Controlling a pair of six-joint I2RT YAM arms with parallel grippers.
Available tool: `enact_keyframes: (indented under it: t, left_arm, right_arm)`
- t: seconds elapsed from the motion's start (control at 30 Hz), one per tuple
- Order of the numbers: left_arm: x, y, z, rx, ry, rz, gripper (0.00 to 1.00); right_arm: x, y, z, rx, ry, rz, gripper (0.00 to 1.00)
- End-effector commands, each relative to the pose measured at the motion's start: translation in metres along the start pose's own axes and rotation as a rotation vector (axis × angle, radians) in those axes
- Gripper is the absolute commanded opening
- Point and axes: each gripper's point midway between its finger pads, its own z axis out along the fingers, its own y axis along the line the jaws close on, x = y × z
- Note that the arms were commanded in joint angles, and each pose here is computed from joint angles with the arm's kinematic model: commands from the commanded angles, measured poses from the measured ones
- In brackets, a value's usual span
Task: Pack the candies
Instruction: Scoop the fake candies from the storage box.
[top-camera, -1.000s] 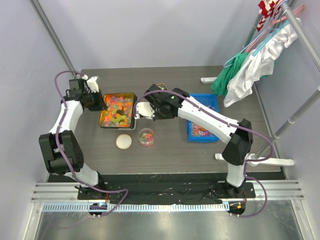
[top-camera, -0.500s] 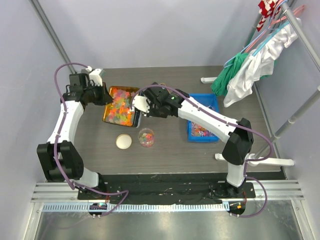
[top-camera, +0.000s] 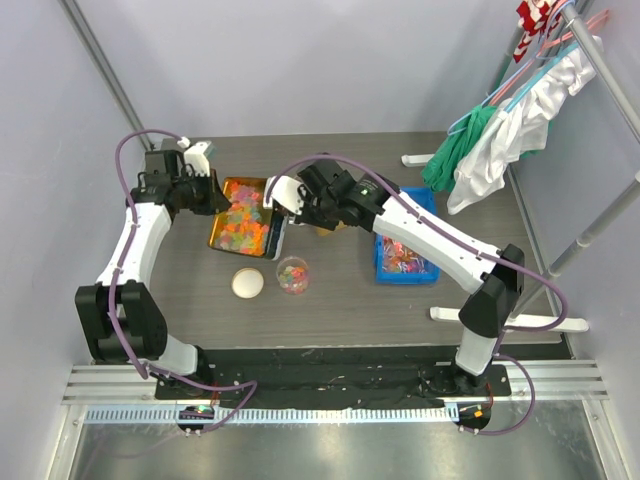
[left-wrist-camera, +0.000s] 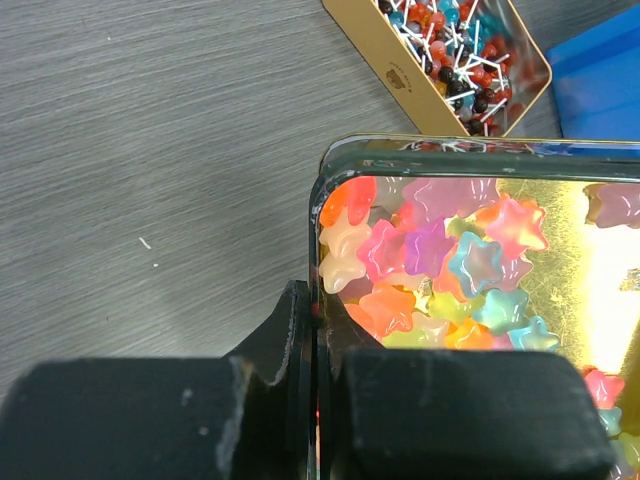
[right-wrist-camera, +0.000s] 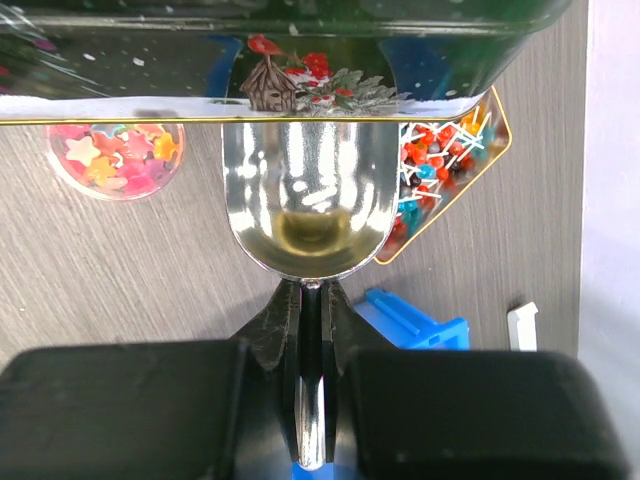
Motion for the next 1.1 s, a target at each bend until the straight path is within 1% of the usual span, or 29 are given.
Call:
enact_keyframes:
  t: [0.0,0.23,0.4,0.43,0.5,0.53,0.63,0.67,0.7,0.73,0.77,0.8,0.83,0.97,1.07]
  left_arm:
    - [-0.01,-0.004,0.002,0.018,-0.038,-0.001,0.0]
    - [-0.007,-0.003,0.003,0.016,-0.031,-0.002,0.0]
    - [-0.005,-0.002,0.005,0.016,-0.024,-0.003,0.0]
    - [-0.004,-0.003,0.005,0.018,-0.024,-0.003,0.0]
    - [-0.003,-0.003,0.005,0.019,-0.022,-0.004,0.0]
    - [-0.004,-0.003,0.005,0.019,-0.024,-0.002,0.0]
    - [-0.006,-0.001,0.003,0.0,-0.03,0.004,0.0]
    - [-0.006,0.001,0.002,-0.01,-0.032,0.006,0.0]
    - [-0.007,0.003,0.001,-0.027,-0.033,0.012,0.0]
    - [-0.007,0.004,-0.001,-0.04,-0.036,0.015,0.0]
    - [-0.009,0.005,-0.003,-0.048,-0.042,0.02,0.0]
    - [-0.008,0.006,-0.002,-0.052,-0.039,0.021,0.0]
    - [-0.01,0.007,-0.003,-0.058,-0.044,0.022,0.0]
    - [-0.009,0.005,-0.002,-0.048,-0.039,0.018,0.0]
    - [-0.003,-0.007,0.003,0.029,-0.012,-0.003,0.0]
  right_arm:
    - [-0.048,-0.019,-0.045,0.054,-0.197,0.039,0.01]
    - [-0.057,-0.011,-0.049,0.04,-0.212,0.031,0.01]
    - [-0.069,-0.016,-0.059,0.048,-0.249,0.056,0.01]
    - [-0.076,-0.012,-0.061,0.023,-0.278,0.057,0.01]
    - [-0.079,-0.012,-0.064,0.02,-0.288,0.066,0.01]
    - [-0.077,-0.013,-0.061,0.023,-0.279,0.068,0.01]
    - [-0.058,-0.026,-0.048,0.118,-0.187,0.046,0.01]
    - [-0.047,-0.036,-0.05,0.188,-0.138,0.039,0.01]
    - [-0.043,-0.044,-0.05,0.231,-0.122,0.018,0.01]
    - [-0.03,-0.045,-0.043,0.261,-0.071,0.004,0.01]
    - [-0.024,-0.051,-0.046,0.303,-0.046,-0.004,0.01]
    - [-0.015,-0.065,-0.05,0.383,0.002,-0.023,0.01]
    - [-0.008,-0.068,-0.05,0.412,0.03,-0.029,0.01]
    - [0.004,-0.09,-0.067,0.531,0.091,-0.042,0.01]
    - [0.003,-0.103,-0.084,0.586,0.09,-0.047,0.01]
